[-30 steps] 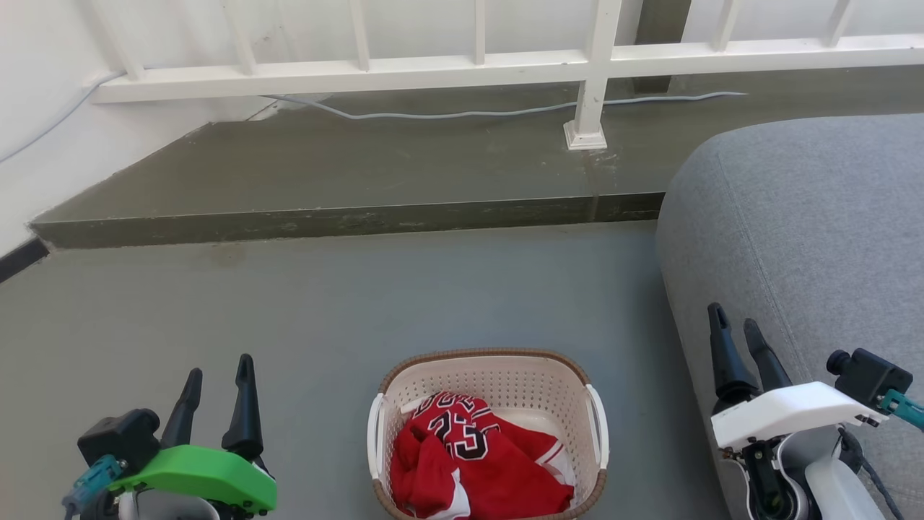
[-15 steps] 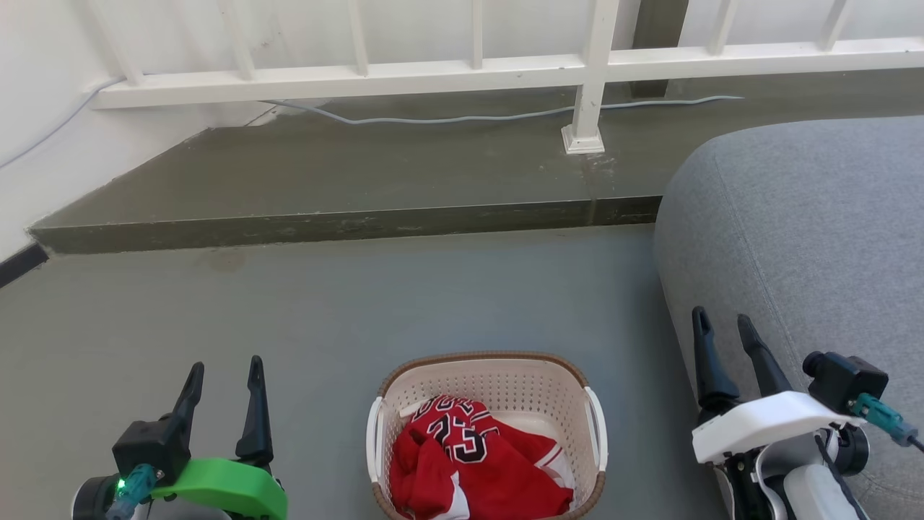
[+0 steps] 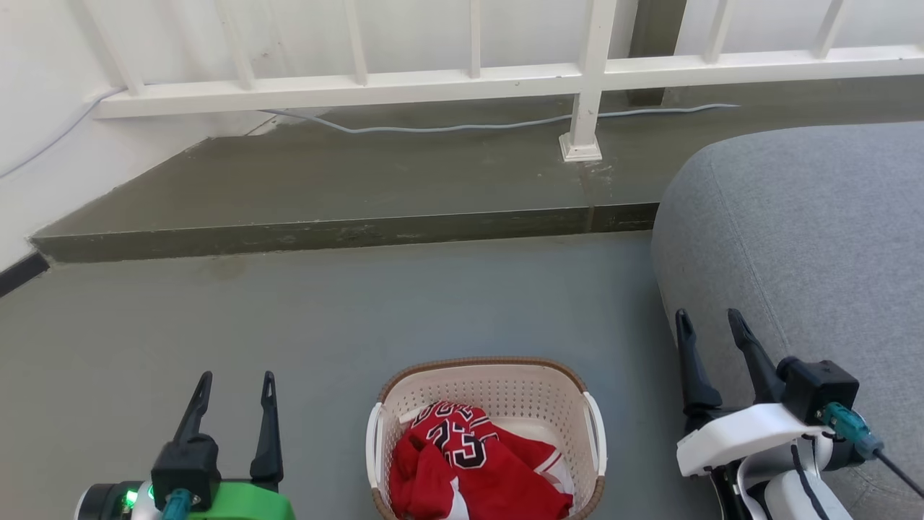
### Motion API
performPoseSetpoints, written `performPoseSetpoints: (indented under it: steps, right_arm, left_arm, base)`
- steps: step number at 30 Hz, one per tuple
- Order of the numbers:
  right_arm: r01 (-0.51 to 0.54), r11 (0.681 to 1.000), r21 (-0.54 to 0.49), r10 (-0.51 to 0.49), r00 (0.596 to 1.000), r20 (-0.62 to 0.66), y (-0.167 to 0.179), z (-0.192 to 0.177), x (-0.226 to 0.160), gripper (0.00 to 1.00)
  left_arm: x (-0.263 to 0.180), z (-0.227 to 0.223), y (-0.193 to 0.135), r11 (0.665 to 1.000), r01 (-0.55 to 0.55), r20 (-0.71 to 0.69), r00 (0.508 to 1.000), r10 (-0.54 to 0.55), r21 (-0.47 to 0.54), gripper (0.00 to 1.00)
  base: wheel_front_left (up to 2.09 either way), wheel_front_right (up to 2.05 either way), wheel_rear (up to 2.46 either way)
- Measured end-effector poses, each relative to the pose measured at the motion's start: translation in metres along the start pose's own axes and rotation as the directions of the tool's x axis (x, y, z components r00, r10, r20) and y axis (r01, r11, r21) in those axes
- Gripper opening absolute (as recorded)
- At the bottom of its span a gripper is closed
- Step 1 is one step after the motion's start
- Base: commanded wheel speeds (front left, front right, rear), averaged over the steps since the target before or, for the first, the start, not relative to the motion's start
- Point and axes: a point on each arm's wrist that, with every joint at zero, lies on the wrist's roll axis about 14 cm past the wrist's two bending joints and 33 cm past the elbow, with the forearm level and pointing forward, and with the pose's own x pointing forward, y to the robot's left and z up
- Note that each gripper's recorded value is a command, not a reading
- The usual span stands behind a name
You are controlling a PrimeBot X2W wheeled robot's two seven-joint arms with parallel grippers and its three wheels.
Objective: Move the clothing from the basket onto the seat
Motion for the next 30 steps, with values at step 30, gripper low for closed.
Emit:
performPoseSetpoints:
  steps: [30]
  right_arm:
    - [-0.017, 0.996, -0.088, 0.019, 0.999, 0.028, 0.0040, 0.0035, -0.0028, 1.00]
  left_arm:
    - [-0.0017, -0.0021, -0.0029, 0.996, 0.022, 0.013, 1.000, -0.023, 0.085, 1.00]
  base:
    - [0.00, 0.00, 0.00]
